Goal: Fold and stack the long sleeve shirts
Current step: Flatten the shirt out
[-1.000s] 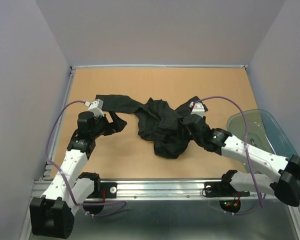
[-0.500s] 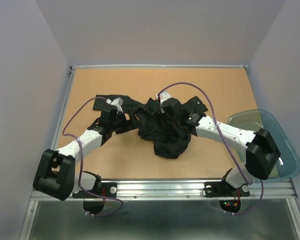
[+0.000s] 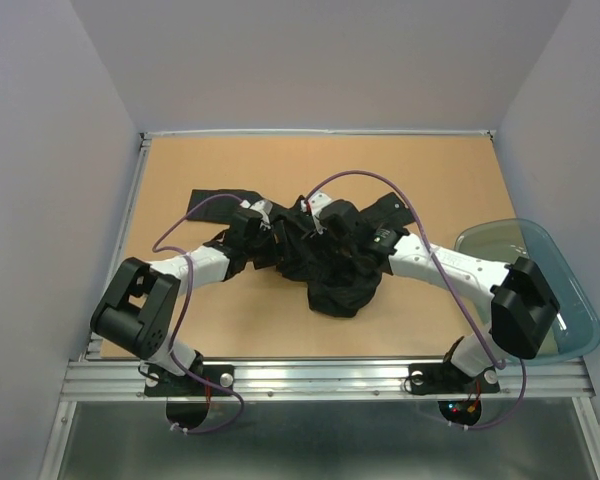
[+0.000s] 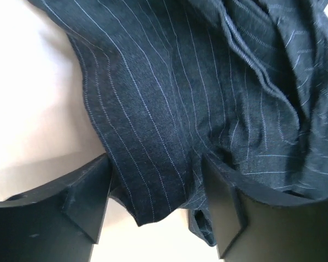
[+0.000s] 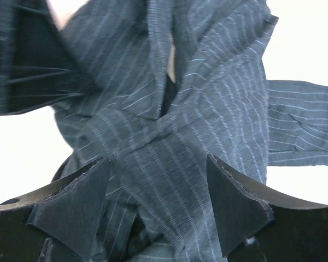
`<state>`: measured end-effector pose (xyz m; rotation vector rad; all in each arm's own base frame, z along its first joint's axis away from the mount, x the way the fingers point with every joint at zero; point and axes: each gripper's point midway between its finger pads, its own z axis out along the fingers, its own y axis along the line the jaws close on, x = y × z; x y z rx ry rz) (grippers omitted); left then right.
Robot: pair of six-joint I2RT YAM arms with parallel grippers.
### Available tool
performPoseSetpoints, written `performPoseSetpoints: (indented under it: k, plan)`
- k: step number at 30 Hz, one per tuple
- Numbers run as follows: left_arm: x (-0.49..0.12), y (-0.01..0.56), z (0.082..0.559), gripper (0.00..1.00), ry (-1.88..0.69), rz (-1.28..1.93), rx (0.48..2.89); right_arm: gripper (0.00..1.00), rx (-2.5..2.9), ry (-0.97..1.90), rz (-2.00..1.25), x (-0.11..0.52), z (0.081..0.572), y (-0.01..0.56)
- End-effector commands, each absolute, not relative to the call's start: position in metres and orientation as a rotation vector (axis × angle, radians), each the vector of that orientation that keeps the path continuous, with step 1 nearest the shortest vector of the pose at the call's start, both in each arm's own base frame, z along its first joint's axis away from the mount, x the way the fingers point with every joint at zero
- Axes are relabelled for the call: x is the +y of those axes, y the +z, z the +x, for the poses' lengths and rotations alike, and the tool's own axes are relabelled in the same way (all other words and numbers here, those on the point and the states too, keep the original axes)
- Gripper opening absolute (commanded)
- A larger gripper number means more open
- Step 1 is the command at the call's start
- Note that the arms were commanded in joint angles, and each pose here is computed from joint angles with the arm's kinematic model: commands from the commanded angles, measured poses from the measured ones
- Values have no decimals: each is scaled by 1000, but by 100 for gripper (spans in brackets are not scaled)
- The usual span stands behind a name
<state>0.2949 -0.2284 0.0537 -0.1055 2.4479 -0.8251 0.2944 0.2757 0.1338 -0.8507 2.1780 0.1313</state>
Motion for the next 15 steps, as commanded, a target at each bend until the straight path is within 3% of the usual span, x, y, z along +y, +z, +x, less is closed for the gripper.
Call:
performPoseSetpoints:
  k: [1, 5, 9, 11, 12, 15]
  plan:
    - [-242, 73, 312, 72, -860, -88, 2370, 76, 2090, 209, -884, 290, 290, 169]
    - [-248, 71, 312, 58, -871, -70, 2381, 75, 2112, 149, -880, 283, 293, 159]
    - [-250, 70, 311, 26, -871, -52, 2381, 69, 2121, 101, -870, 278, 296, 154]
    - [-251, 72, 309, 12, -877, -34, 2380, 61, 2127, 69, -860, 274, 298, 150]
    - [-250, 73, 309, 11, -875, -32, 2379, 56, 2128, 61, -850, 272, 298, 151]
    - [-247, 77, 308, 4, -849, -8, 2382, 27, 2115, 46, -813, 268, 301, 158]
